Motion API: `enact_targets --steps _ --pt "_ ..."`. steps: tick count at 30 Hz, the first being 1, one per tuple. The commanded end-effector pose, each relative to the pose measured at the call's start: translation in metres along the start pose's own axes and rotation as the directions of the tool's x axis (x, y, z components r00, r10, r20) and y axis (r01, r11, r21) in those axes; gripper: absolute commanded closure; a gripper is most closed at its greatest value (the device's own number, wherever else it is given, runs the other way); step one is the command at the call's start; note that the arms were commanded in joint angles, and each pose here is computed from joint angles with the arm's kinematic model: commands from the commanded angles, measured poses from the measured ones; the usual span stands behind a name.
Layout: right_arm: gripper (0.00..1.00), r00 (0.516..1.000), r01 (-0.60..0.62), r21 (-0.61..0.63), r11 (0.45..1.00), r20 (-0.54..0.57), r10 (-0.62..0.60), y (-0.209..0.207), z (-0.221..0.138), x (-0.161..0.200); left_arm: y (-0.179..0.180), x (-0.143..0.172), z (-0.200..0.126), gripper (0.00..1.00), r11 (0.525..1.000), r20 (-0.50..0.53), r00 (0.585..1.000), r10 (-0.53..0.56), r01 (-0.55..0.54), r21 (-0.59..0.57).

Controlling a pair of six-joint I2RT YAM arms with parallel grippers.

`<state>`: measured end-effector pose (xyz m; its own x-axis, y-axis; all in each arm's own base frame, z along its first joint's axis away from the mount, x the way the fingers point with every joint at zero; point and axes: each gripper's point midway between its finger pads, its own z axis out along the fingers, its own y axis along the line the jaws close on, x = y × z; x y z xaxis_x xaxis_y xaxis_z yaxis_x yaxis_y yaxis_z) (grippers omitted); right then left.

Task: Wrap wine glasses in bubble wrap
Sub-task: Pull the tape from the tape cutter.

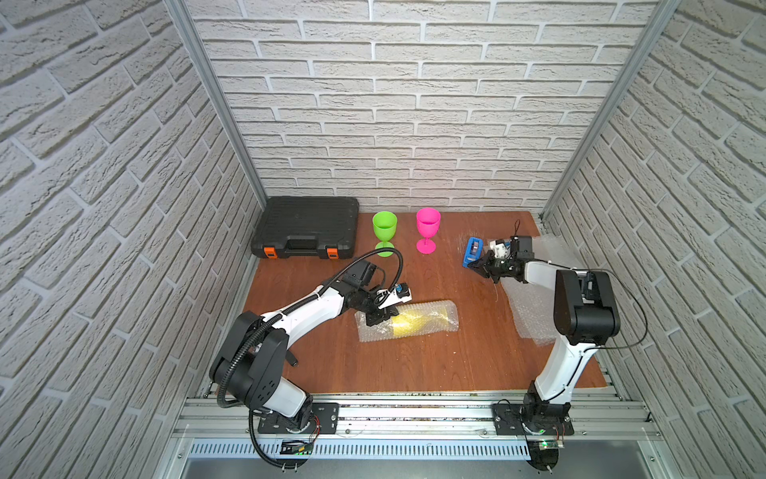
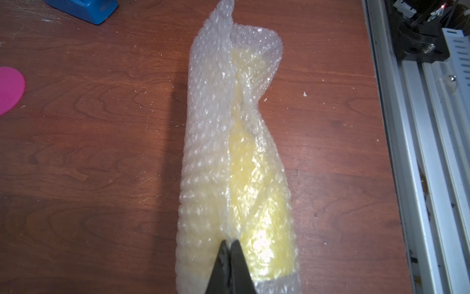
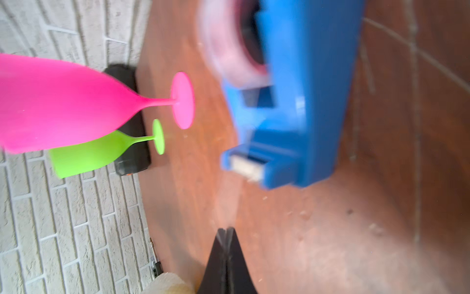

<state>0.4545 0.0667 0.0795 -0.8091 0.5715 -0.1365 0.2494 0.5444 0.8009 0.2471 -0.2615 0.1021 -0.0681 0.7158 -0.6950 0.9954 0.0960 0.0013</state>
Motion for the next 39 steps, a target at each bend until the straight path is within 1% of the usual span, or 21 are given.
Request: enact_targets --steps 1,6,9,14,20,25,27,31,32,35,39 --pt "0.97 0.999 0.011 -0.017 1.0 -0.031 -0.011 0.017 -0.012 0.02 -0.005 0.01 0.004 1.0 0.999 -0.037 0.999 -0.02 0.021 0.027" --pt "0.97 0.999 0.011 -0.012 1.0 -0.051 -0.011 0.02 -0.021 0.041 -0.005 0.01 0.005 1.0 0.999 -0.036 0.999 -0.022 0.023 0.032" --pt "0.97 0.997 0.003 0.002 1.0 -0.081 -0.003 0.013 -0.017 0.057 -0.005 0.009 0.005 1.0 0.999 -0.031 0.999 -0.019 0.02 0.032" --pt "0.97 0.992 -0.023 0.025 0.999 -0.123 0.026 -0.009 -0.002 0.079 -0.005 0.009 0.005 1.0 0.999 -0.035 0.999 -0.022 0.023 0.034" --pt "0.97 0.986 -0.053 0.061 0.997 -0.157 0.062 -0.038 0.014 0.093 -0.005 0.01 0.005 1.0 0.999 -0.037 0.999 -0.022 0.023 0.03" --pt "0.97 0.982 -0.071 0.089 0.993 -0.17 0.085 -0.054 0.016 0.106 -0.005 0.01 0.005 1.0 0.999 -0.04 0.999 -0.021 0.023 0.029" --pt "0.91 0.982 -0.074 0.097 0.993 -0.168 0.09 -0.055 0.01 0.112 -0.004 0.01 0.004 1.0 0.999 -0.037 0.999 -0.019 0.02 0.027" --pt "0.66 0.981 -0.073 0.103 0.992 -0.174 0.09 -0.05 -0.006 0.129 -0.005 0.01 0.005 1.0 0.999 -0.038 0.999 -0.02 0.022 0.03" --pt "0.62 0.98 -0.074 0.1 0.992 -0.177 0.091 -0.048 -0.01 0.133 -0.005 0.01 0.005 1.0 0.999 -0.037 0.999 -0.021 0.022 0.03" --pt "0.58 0.984 -0.053 0.102 0.993 -0.166 0.069 -0.038 -0.024 0.136 -0.005 0.01 0.005 1.0 0.999 -0.04 0.999 -0.021 0.023 0.031" --pt "0.58 0.996 0.028 0.148 0.989 -0.093 -0.014 -0.026 -0.045 0.118 -0.005 0.01 0.005 1.0 0.999 -0.04 0.999 -0.021 0.022 0.032"
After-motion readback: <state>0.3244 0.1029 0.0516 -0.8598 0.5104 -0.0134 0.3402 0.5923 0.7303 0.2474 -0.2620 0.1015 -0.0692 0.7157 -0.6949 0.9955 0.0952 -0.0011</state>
